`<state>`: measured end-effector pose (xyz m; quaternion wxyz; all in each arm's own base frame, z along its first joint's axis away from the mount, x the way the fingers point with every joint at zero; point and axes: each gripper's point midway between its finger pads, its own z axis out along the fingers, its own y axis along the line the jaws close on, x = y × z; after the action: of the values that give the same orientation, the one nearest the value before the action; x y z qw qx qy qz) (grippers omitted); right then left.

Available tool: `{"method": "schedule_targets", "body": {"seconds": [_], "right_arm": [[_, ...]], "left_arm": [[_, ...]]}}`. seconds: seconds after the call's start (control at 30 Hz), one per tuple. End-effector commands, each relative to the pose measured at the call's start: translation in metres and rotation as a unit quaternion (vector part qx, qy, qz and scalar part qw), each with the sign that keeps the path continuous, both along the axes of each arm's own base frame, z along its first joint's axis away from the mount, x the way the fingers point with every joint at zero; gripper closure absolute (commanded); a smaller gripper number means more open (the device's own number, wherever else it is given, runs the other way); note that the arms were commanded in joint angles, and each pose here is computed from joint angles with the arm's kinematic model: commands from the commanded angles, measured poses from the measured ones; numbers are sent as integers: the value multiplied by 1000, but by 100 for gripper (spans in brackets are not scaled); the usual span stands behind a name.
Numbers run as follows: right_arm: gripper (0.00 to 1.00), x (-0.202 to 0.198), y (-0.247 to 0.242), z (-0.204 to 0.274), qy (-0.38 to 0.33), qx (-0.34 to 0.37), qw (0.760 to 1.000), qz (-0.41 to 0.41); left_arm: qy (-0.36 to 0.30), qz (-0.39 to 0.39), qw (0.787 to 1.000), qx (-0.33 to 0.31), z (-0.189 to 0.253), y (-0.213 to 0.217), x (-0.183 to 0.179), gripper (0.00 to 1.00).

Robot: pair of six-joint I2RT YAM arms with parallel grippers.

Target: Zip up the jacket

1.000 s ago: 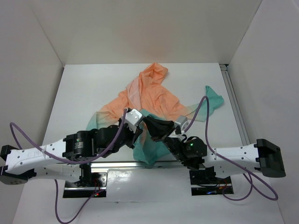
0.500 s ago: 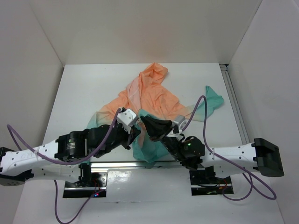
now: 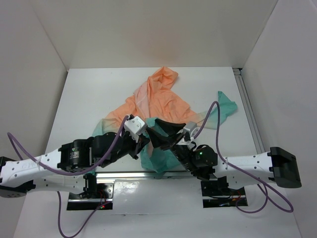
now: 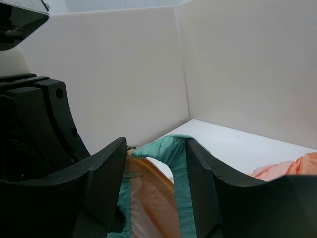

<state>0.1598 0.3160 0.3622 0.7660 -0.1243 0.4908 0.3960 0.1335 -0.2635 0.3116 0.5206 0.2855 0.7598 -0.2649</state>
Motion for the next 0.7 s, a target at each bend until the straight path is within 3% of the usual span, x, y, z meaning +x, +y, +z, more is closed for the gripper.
{"method": "schedule_targets", "body": {"seconds": [0.0, 0.5, 0.63, 0.67], "right_arm": [[41, -1, -17, 36, -7, 59, 998, -5], [43, -11, -49, 55, -4, 44, 999, 9], [48, -5, -33, 41, 54, -45, 997, 10], [55, -6, -27, 35, 74, -54, 996, 19]], "left_arm": [[-19, -10, 999, -36, 24, 0, -2, 100], [0, -20, 999, -27, 16, 25, -13, 100], [2, -24, 999, -27, 16, 27, -15, 100], [1, -24, 999, -31, 18, 29, -16, 100]]}}
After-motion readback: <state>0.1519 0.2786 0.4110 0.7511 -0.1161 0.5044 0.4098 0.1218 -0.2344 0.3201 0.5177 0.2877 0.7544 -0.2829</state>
